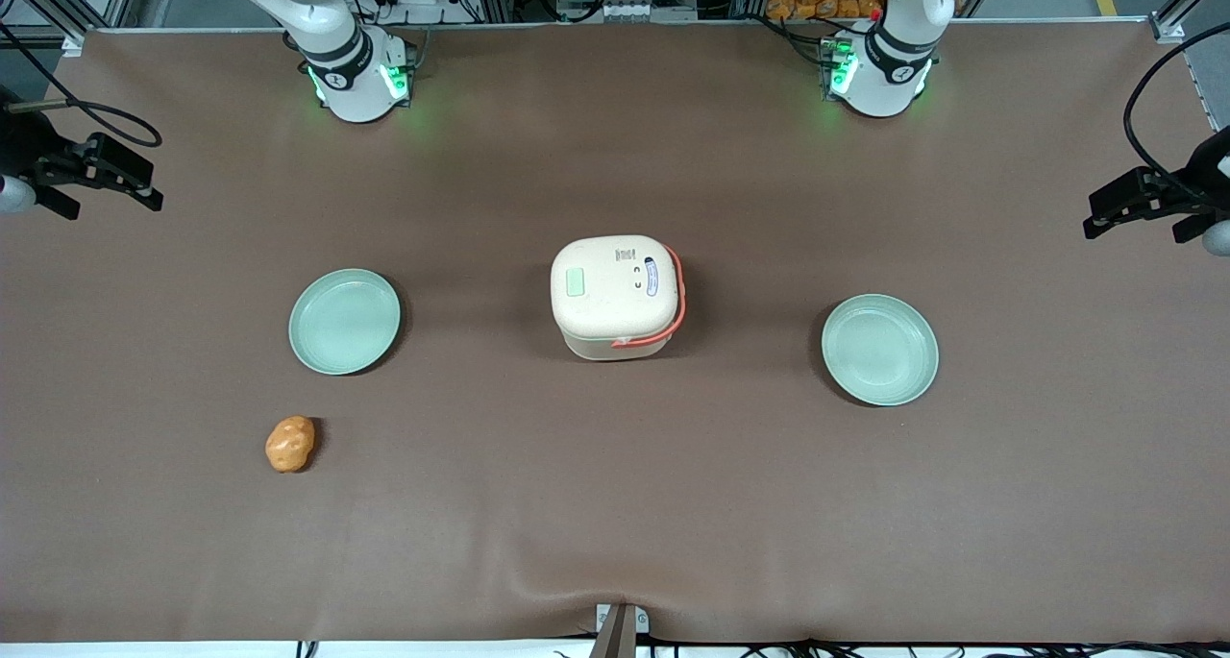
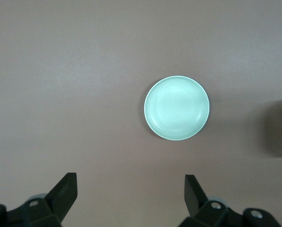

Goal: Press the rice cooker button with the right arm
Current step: 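Move the right gripper over the cream rice cooker's green button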

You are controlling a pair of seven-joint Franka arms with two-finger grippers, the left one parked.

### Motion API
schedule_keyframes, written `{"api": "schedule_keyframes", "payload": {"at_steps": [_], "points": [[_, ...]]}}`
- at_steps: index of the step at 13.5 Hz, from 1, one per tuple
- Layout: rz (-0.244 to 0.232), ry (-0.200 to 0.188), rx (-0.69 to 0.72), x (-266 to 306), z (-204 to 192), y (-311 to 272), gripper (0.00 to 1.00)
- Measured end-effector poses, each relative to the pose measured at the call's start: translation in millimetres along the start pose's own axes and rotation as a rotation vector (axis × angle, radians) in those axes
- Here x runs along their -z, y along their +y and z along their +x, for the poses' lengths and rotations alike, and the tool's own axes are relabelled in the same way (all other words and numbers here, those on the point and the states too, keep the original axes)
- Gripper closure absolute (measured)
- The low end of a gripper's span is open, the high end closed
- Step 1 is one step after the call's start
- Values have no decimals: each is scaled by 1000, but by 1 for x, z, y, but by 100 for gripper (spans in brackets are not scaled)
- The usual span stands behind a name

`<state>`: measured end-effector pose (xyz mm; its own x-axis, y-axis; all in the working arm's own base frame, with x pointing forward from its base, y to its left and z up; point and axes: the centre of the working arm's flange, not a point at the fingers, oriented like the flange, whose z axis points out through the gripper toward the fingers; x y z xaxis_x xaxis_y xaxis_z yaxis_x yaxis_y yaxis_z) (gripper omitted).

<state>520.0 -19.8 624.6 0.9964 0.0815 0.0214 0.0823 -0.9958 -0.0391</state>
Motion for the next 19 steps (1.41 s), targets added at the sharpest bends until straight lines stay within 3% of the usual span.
{"api": "schedule_keyframes", "payload": {"at_steps": [8, 12, 16, 19], "points": [[3, -8, 45, -5, 5, -23, 0], [16, -33, 229, -45, 28, -150, 0], [26, 15, 206, -86, 35, -307, 0], [30, 17, 173, -122, 28, -375, 32]]}}
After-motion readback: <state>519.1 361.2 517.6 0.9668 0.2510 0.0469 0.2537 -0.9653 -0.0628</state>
